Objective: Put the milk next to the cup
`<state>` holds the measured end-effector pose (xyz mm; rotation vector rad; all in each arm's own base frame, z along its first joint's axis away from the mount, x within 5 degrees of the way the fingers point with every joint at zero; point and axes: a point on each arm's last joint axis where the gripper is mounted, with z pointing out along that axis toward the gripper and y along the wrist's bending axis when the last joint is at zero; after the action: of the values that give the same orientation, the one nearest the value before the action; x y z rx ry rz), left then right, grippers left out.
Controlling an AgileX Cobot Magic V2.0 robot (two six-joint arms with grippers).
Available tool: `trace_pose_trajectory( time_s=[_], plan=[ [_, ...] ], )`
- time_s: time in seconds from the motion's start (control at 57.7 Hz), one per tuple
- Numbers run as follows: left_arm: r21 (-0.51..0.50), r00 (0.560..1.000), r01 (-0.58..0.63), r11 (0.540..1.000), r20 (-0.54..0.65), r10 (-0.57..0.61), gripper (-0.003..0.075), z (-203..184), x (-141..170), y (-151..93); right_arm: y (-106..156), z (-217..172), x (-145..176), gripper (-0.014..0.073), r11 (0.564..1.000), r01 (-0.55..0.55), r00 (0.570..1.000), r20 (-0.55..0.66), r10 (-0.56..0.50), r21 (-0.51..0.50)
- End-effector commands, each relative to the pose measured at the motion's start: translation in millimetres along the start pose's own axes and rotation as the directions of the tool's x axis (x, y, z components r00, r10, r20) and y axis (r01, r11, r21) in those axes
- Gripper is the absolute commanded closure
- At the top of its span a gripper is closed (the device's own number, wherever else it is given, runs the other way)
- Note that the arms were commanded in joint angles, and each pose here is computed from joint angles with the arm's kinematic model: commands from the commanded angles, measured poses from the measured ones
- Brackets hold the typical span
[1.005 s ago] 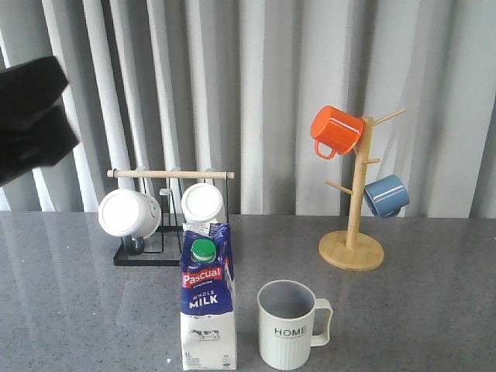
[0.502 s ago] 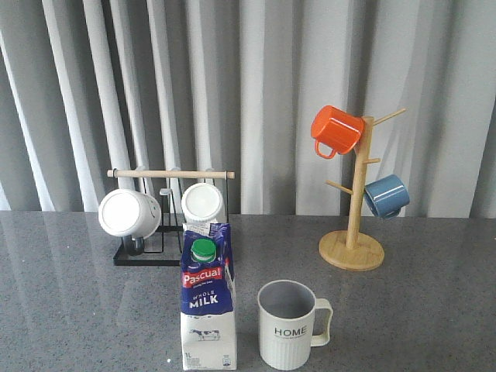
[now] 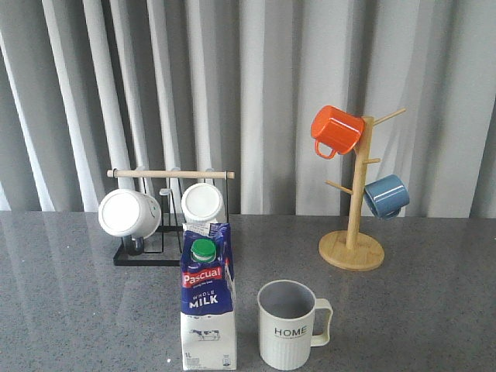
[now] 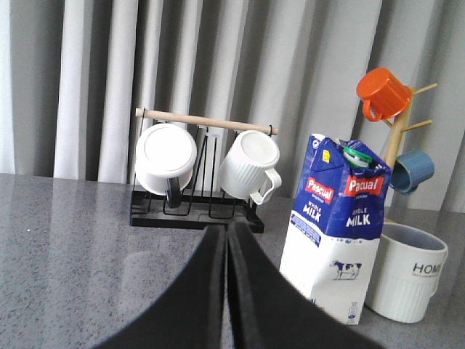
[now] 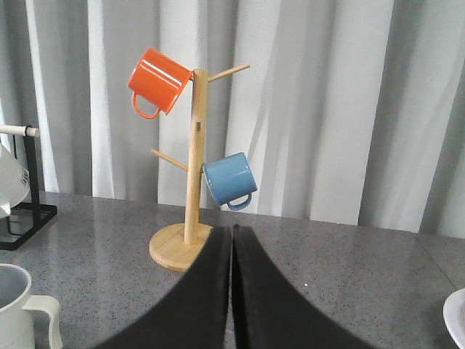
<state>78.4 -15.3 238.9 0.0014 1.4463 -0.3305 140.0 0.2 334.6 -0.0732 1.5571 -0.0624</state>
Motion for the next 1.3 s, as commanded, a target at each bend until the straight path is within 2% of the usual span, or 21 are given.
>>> trace_pose_trajectory(
  time_s=[0.0, 0.104, 0.243, 0.416, 0.676, 1.282],
  plan=[
    [-0.017, 0.997, 0.008, 1.0, 0.08, -0.007, 0.0728, -8, -1, 3, 0, -1, -16, 0.0601, 1.0, 0.012, 0.995, 0.097, -0.012, -0.004],
    [-0.045, 0.994, 0.007, 0.999, 0.107, -0.002, 0.0728, -20, 10, 7, 0, -1, -16, 0.0601, 1.0, 0.012, 0.995, 0.097, -0.012, -0.004],
    [-0.097, 0.993, -0.085, 0.992, 0.07, 0.092, 0.0728, -29, 15, 8, 0, -1, -16, 0.0601, 1.0, 0.012, 0.995, 0.097, -0.012, -0.004],
    [-0.161, 0.991, -0.127, 0.979, 0.014, 0.131, 0.0728, -29, 19, 12, 0, -1, -16, 0.0601, 1.0, 0.012, 0.995, 0.098, -0.012, -0.004],
    [-0.162, 0.982, -0.185, 0.969, 0.004, 0.188, 0.0728, -29, 19, 12, 0, -1, -16, 0.0601, 1.0, 0.012, 0.995, 0.098, -0.012, -0.004],
    [-0.16, 0.983, -0.183, 0.97, 0.007, 0.186, 0.0728, -29, 18, 12, 0, -1, -16, 0.0601, 1.0, 0.012, 0.995, 0.098, -0.012, -0.004]
  ],
)
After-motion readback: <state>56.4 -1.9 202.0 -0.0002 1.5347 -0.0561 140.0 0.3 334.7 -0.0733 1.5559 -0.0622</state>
